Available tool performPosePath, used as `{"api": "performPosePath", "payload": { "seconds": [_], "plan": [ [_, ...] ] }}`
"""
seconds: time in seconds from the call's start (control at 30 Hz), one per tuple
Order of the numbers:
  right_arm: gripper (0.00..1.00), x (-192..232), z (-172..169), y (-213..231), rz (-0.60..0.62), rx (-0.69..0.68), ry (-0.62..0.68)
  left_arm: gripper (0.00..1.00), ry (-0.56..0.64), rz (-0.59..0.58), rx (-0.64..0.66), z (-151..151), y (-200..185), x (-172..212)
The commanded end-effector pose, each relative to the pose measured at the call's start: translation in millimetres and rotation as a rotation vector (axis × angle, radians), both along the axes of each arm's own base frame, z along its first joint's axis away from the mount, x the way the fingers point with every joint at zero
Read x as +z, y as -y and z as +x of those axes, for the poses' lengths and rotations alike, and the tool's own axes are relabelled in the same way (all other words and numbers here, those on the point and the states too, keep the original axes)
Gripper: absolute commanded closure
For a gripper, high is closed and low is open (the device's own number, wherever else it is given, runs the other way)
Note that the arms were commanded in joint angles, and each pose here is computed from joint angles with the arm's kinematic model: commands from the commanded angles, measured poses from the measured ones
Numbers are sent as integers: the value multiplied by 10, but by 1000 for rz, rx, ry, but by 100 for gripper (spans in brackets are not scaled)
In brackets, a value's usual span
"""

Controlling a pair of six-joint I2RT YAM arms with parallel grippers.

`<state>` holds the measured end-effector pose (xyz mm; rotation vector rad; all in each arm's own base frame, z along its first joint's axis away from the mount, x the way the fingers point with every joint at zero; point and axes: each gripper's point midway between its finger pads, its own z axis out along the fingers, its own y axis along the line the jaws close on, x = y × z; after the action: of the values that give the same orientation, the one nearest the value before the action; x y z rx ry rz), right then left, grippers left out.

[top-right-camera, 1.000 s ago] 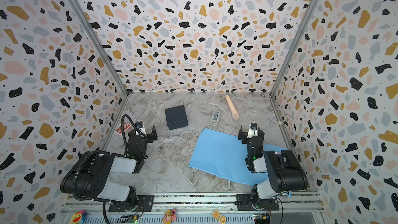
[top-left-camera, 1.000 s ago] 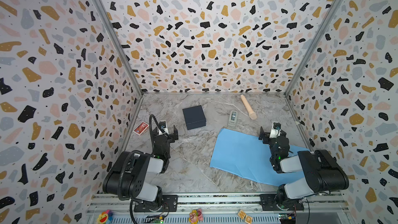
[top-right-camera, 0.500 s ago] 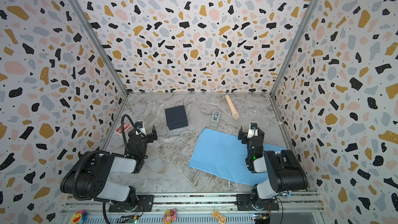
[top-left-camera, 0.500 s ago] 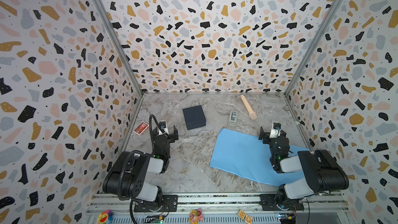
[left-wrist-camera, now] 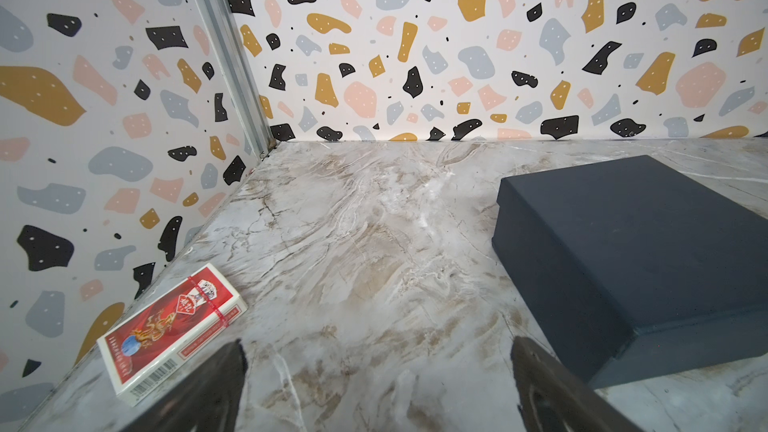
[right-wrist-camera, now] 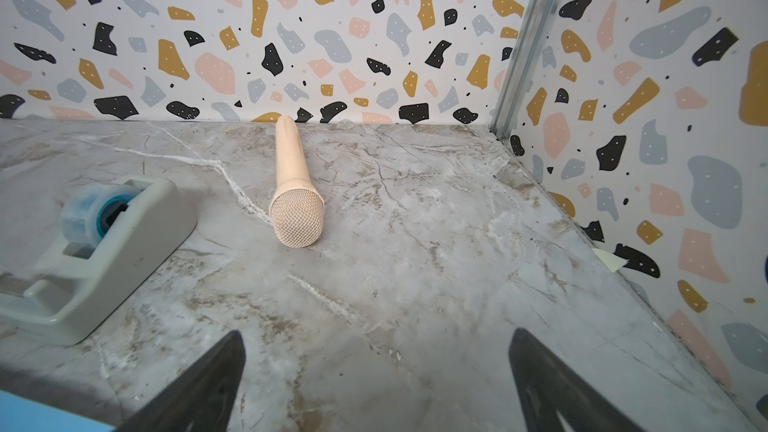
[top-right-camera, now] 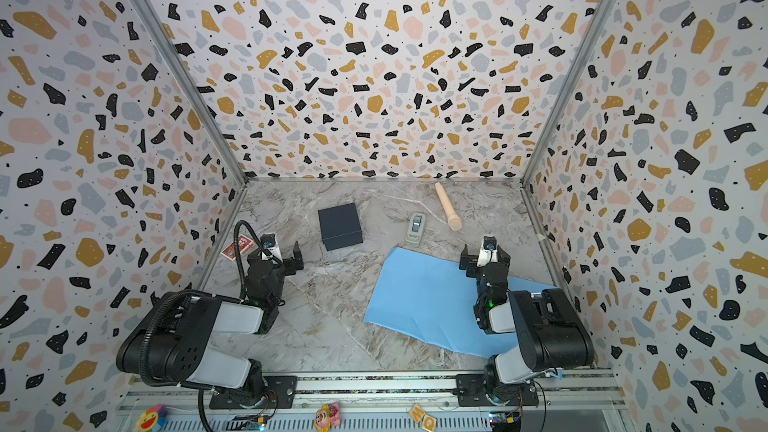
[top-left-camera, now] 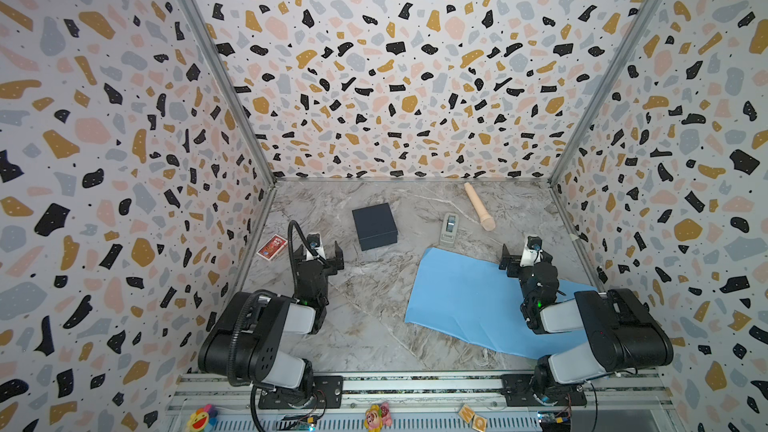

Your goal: Wrap the gift box in paper

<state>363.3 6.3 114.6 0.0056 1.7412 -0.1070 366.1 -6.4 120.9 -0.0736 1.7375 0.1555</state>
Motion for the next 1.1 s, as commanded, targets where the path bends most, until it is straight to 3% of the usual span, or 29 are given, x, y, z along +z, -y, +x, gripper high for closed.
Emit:
{"api": "performPosePath", "payload": {
  "seconds": [0.0, 0.13, 0.27, 0.33, 0.37, 0.47, 0.53, 0.6, 0.67, 0.77, 0.83, 0.93, 1.07],
  "plan": [
    [1, 95, 22, 2, -1, -1, 33, 0, 61, -15, 26, -12, -57, 135],
    [1, 173, -30, 65, 12, -45, 47, 0, 90, -43, 98, -59, -175, 212],
    [1, 456, -3, 105, 1, -128, 28, 0, 65, -101, 362, -171, -569, 446],
    [0, 563, 1, 251, 200, -241, 15, 0, 84, -195, 459, -220, -683, 603],
    [1, 558, 5, 247, 300, -244, -9, 0, 81, -238, 437, -184, -636, 671],
    [4, 492, 30, -106, 453, -85, -127, 0, 22, -367, 221, -4, -246, 752],
    [7, 396, -18, -461, 494, 34, -247, 7, -41, -505, -36, 76, 267, 733],
    [10, 322, -127, -810, 498, 154, -347, 12, -129, -607, -252, 9, 828, 665],
    [11, 209, -297, -1120, 497, 268, -470, 13, -272, -593, -429, -205, 1439, 522],
    [14, -16, -576, -1355, 527, 369, -680, 14, -525, -486, -576, -664, 2037, 180],
    [16, -130, -760, -1447, 550, 417, -774, 14, -663, -442, -626, -968, 2200, -39],
    [19, -265, -948, -1506, 553, 442, -872, 15, -797, -466, -699, -1308, 2337, -231],
    [21, -414, -1064, -1469, 529, 410, -918, 19, -912, -461, -762, -1541, 2526, -424]
  ]
}}
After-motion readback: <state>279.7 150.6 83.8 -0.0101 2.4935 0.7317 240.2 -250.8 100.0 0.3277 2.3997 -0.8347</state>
